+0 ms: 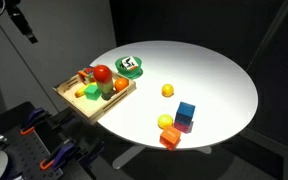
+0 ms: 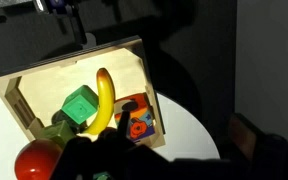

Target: Put the blue block in the crate

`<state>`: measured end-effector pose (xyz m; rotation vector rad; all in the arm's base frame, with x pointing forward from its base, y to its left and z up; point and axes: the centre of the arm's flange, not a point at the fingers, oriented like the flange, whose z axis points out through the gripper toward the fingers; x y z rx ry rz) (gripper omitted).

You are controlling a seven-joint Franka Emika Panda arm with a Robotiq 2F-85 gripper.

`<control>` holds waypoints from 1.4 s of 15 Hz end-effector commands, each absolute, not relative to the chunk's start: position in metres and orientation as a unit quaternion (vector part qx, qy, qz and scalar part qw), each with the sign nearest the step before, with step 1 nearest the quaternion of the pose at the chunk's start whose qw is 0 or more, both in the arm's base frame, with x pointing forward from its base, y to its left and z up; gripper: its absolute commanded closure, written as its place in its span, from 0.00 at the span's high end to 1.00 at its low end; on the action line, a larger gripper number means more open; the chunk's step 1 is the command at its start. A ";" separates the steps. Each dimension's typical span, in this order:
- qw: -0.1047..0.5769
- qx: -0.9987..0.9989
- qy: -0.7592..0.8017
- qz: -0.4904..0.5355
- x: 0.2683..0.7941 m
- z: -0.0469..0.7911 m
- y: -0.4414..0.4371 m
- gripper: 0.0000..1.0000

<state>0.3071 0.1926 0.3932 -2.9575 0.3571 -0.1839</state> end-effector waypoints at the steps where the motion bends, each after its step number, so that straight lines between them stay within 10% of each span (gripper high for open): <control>1: 0.078 -0.988 0.119 -0.061 0.307 0.393 0.193 1.00; 21: 0.066 -0.985 0.139 -0.081 0.319 0.403 0.170 1.00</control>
